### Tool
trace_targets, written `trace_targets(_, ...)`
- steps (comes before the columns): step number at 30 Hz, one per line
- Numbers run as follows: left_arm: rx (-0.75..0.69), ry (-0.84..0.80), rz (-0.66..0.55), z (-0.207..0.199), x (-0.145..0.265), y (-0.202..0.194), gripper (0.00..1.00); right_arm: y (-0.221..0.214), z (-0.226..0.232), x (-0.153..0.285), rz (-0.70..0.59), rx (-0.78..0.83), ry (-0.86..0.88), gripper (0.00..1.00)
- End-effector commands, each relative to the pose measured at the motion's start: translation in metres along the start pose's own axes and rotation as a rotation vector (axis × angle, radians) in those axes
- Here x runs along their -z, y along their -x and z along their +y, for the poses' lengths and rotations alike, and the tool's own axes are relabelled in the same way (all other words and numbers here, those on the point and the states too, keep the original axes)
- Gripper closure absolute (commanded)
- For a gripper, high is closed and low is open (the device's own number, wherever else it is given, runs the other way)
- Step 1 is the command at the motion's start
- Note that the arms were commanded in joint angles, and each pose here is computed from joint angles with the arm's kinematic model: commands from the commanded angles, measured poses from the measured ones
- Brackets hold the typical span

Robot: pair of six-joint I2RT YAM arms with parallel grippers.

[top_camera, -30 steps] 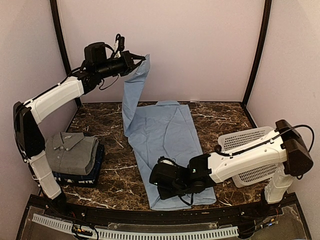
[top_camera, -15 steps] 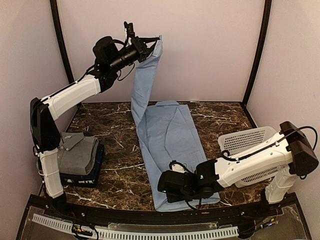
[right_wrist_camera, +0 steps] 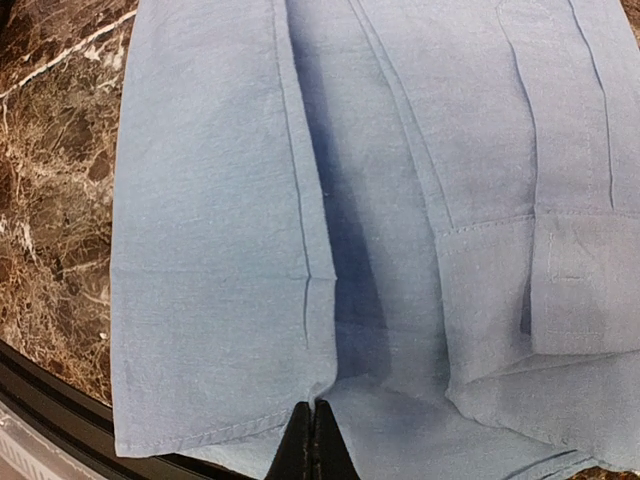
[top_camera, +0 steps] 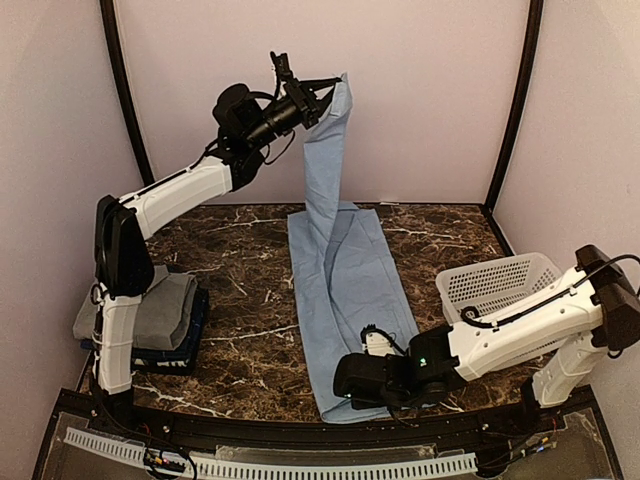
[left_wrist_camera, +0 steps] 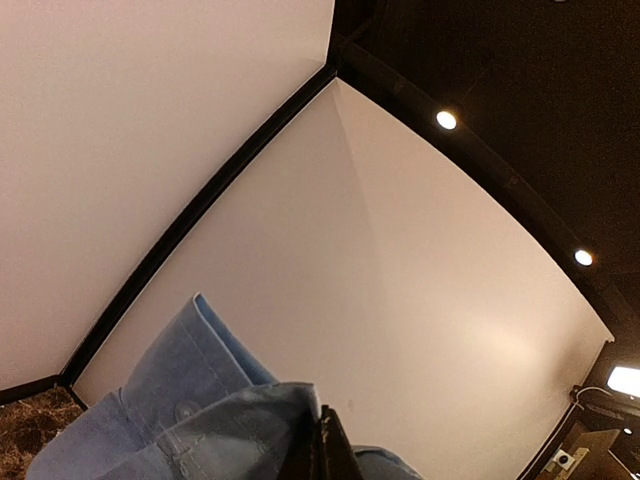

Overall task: Fold and stack the long sleeve shirts
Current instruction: Fold the 1/3-folded shirt at the center of the board.

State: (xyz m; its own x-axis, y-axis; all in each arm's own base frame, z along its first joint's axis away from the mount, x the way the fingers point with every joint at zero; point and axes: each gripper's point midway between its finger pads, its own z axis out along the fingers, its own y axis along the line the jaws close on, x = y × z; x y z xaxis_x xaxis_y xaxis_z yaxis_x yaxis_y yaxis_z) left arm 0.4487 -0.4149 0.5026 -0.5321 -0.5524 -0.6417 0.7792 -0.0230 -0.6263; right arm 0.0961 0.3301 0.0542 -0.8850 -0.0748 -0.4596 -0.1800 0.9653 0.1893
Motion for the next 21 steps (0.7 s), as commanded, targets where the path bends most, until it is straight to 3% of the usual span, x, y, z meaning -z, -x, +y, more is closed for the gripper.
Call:
trace_targets(1,0.011,-0.067,0.011,-0.008,-0.007,-0.011,1.0,-0.007,-0.005,0.005,-0.02,-0.015,-0.018,1.0)
trace_targets(11,0.035,-0.046,0.039,0.014,-0.009,-0.028,1.0,-0.018,-0.01,0.005,-0.012,-0.019,-0.048,1.0)
trace_targets(21,-0.002,-0.083,0.032,-0.008,-0.013,-0.015,1.0,-0.021,-0.01,0.003,-0.004,-0.017,-0.044,1.0)
